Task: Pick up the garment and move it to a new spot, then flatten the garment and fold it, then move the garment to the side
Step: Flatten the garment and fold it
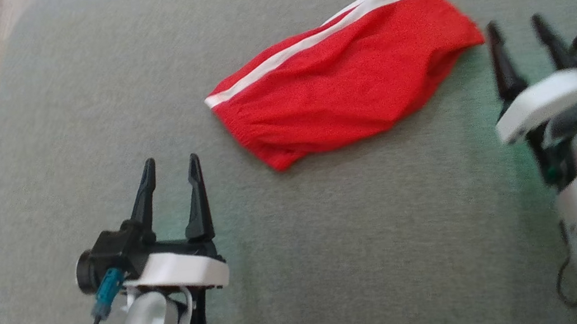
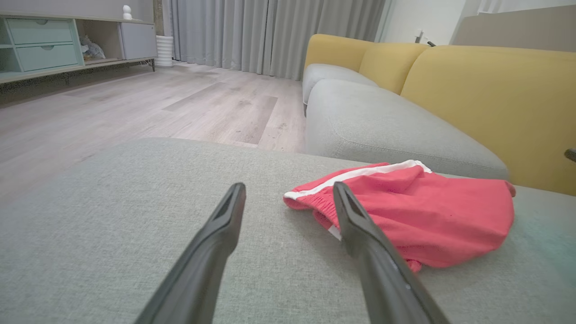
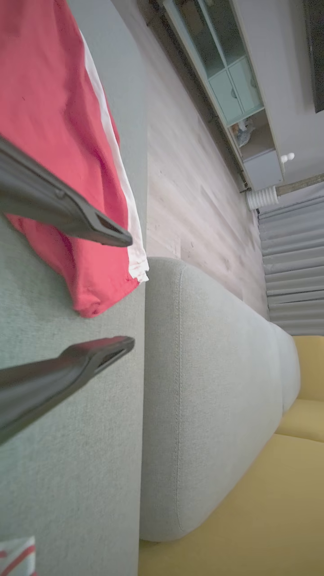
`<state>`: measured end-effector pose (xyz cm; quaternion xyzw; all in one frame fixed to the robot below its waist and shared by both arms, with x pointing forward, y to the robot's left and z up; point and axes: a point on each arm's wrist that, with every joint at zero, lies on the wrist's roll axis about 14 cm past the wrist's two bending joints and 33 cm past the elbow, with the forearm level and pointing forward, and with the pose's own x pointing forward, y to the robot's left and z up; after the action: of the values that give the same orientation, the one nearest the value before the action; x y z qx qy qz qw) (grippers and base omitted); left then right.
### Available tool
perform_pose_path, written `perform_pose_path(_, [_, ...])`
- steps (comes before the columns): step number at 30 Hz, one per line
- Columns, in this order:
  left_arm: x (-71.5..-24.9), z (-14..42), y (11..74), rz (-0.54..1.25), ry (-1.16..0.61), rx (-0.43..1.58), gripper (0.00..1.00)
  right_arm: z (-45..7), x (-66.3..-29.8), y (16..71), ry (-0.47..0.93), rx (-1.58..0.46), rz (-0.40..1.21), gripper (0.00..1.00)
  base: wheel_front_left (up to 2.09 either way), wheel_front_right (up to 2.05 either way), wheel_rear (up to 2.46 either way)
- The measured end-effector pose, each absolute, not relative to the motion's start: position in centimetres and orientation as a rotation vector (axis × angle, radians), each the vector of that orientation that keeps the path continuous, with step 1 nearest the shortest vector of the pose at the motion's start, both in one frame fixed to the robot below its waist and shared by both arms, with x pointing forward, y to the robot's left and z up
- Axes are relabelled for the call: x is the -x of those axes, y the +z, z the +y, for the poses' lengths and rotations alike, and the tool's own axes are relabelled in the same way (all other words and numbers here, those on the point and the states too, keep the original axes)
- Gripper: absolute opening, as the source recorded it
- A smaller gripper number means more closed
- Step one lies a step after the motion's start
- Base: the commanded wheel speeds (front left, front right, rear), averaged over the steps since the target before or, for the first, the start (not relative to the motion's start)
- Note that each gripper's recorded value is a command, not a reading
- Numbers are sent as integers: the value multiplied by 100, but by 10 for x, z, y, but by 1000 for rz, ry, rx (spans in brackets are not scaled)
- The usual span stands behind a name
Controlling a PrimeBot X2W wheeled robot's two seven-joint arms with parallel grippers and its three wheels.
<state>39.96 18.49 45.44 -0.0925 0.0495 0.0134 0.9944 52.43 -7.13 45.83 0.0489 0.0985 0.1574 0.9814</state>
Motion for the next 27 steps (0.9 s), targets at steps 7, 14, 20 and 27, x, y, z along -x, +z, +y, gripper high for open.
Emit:
perform_pose_path(7, [-399, 198, 442, 139, 75, 200, 100, -63, -565, 406, 318, -47, 402, 100, 0, 0, 0])
perform_pose_path(14, [-398, 213, 435, 160, 124, 191, 100, -51, -570, 360, 343, -7, 538, 100, 0, 0, 0])
perform_pose_path(20, [-399, 212, 432, 170, 127, 194, 100, -46, -580, 358, 355, 19, 552, 0, 0, 0, 0])
perform_pose_path(27, [-405, 200, 437, 155, 93, 209, 100, -46, -570, 369, 358, -5, 482, 0, 0, 0, 0])
